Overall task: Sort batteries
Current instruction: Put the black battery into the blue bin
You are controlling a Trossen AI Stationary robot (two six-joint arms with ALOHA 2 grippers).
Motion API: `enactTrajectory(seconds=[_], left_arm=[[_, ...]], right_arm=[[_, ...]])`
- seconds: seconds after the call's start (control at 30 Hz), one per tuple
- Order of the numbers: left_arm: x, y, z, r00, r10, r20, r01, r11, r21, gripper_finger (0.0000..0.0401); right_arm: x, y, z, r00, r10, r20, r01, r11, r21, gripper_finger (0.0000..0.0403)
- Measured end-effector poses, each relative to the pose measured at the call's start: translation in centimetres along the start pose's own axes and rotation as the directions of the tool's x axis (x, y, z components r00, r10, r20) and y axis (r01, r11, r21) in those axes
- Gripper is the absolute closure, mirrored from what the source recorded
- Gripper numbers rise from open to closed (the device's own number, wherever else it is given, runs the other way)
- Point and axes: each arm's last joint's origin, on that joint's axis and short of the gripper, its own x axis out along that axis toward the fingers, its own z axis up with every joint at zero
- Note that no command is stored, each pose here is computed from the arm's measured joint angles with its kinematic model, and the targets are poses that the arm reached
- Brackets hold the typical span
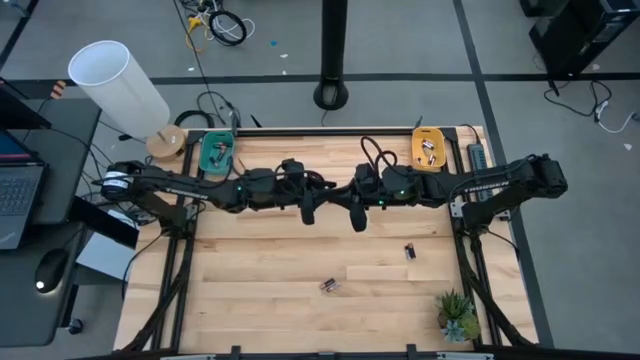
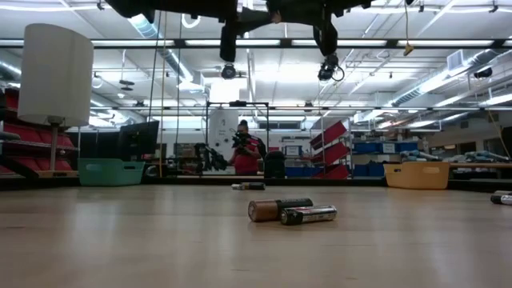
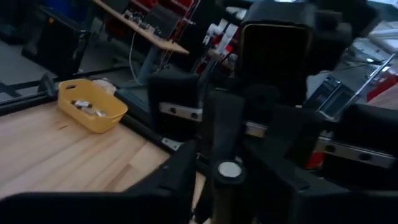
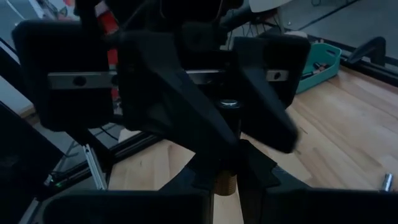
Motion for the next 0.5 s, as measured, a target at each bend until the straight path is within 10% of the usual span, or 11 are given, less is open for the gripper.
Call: enactTrajectory(seconds=[0.13,0.5], left_arm=[[0.0,-0.2,0.1,1.000,-0.024,0.014,0.024,0.999,0.042,0.0349],[-2.5,1.5,2.1,0.980,0.184,-0.080,-0.174,0.978,0.118,0.0346]], right_arm=[[0.0,0.0,0.0,1.000,0.005,0.004,-0.005,1.000,0.003,0.0357],[-0.3,-0.7,-0.2,0.997,-0.049,-0.064,0.051,0.998,0.022,0.0200]])
